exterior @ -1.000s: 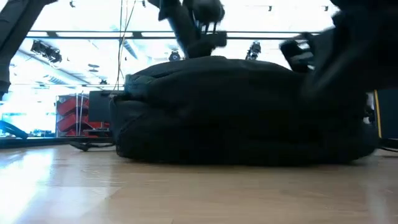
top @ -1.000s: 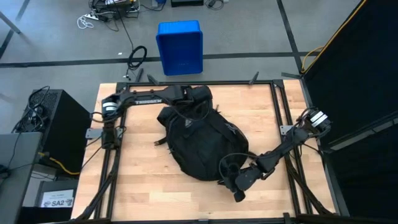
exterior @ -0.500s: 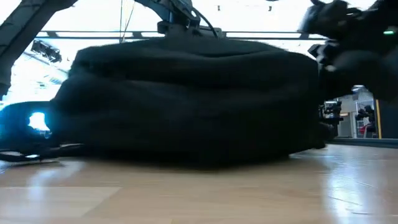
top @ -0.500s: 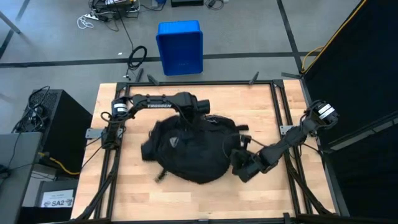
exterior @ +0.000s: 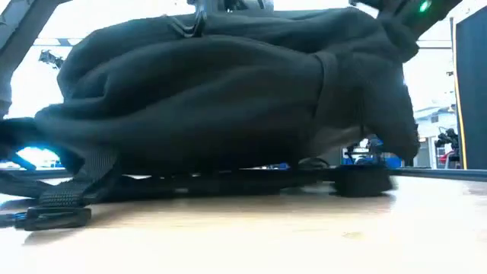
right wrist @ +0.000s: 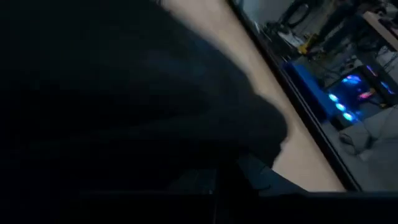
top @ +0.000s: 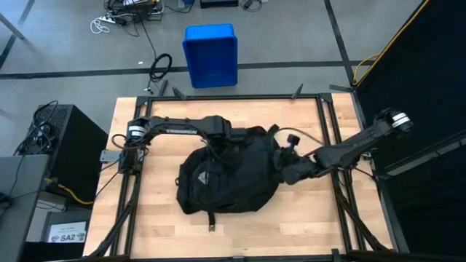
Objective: Unpack backpack
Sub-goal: Open the black backpack
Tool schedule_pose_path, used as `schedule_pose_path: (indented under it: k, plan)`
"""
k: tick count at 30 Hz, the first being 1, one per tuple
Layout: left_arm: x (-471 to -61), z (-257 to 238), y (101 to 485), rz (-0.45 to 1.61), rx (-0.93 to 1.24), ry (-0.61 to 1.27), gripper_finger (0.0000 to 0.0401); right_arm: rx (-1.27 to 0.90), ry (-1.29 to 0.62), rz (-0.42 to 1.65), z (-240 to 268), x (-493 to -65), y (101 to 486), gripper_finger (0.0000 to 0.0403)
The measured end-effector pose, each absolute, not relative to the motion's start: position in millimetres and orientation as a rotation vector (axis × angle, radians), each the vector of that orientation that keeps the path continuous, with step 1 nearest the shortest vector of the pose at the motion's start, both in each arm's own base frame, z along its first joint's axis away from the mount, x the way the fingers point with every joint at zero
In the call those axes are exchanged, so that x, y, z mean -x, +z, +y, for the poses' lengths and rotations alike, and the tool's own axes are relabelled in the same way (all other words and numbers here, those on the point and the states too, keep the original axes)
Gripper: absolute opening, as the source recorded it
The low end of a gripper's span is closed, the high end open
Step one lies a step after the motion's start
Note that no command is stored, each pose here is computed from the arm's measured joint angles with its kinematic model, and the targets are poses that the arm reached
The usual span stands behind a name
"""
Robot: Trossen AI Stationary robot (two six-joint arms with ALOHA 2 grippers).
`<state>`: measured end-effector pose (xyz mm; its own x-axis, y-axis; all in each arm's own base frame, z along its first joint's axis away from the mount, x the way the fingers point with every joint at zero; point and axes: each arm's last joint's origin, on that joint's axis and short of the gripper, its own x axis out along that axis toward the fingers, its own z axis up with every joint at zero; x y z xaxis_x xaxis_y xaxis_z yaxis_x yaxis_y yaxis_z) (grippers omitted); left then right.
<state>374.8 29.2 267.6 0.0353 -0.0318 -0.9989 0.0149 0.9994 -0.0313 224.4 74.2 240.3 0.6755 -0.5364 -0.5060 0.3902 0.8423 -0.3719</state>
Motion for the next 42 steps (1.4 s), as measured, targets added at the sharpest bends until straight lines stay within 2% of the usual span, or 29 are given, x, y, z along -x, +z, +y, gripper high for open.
schedule_pose_path:
  k: [6,11,15,20,25,30,37,42]
  plan:
    - [-364,31,318,1.332,-0.045,0.059,0.0131,0.154,-0.412,0.498,88,-201,271,0.0]
    - [-366,34,332,1.203,-0.08,0.088,0.0131,0.094,-0.208,0.438,114,-199,277,0.0]
    - [-374,35,328,1.17,-0.122,0.065,0.0131,0.105,-0.026,0.488,140,-205,262,0.0]
    - [-383,40,315,1.129,-0.166,0.034,0.0131,0.158,0.037,0.548,172,-223,225,0.0]
    - [-391,57,292,1.063,-0.187,0.079,0.0131,0.182,-0.009,0.625,186,-244,176,0.0]
    - [-378,77,263,1.178,-0.108,0.138,0.0131,0.194,-0.117,0.759,178,-245,147,0.0]
    - [-352,73,234,1.426,0.106,0.208,0.0131,0.29,-0.427,0.848,144,-230,149,0.0]
    - [-359,46,221,1.37,0.251,0.034,0.0131,0.353,-0.584,0.867,116,-225,161,0.0]
